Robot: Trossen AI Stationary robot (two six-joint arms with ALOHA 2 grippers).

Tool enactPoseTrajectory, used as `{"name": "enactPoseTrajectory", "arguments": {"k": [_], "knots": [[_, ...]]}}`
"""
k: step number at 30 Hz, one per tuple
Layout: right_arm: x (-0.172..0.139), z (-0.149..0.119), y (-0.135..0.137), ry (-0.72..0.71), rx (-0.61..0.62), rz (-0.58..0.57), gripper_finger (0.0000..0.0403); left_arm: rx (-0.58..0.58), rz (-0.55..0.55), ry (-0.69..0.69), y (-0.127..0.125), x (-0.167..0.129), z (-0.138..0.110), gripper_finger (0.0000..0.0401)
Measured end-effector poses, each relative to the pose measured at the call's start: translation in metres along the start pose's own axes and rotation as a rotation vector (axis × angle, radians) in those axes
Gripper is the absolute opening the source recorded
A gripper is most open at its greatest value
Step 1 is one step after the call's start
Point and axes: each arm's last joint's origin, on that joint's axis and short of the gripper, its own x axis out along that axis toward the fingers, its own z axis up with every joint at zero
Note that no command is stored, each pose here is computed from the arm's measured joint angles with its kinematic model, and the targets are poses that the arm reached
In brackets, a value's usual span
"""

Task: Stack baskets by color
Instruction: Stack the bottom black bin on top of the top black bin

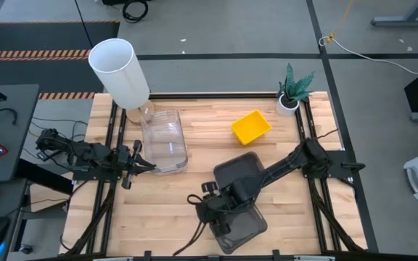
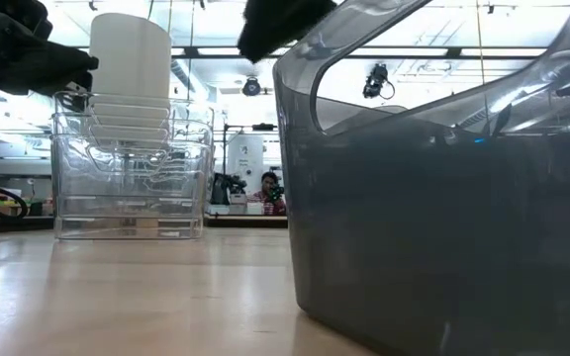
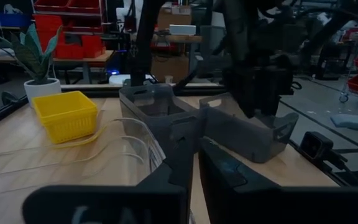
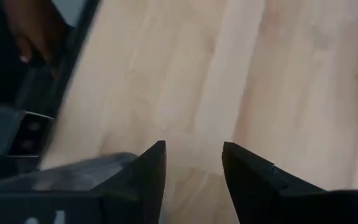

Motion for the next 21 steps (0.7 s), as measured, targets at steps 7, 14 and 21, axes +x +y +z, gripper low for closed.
{"name": "enactPoseTrajectory", "arguments": {"k": [7, 14, 21], "knots": [[0.012, -0.014, 0.011, 0.130, -0.001, 0.027, 0.0192, 0.000, 0.000, 0.000, 0.000, 0.000, 0.000, 0.0040], [0.022, -0.020, 0.022, 0.168, -0.053, 0.030, 0.0198, 0.000, -0.001, -0.001, 0.000, 0.000, 0.000, 0.0032], [0.037, -0.028, 0.025, 0.207, -0.071, 0.020, 0.0165, 0.000, 0.000, -0.001, 0.000, 0.000, 0.000, 0.0034]]}}
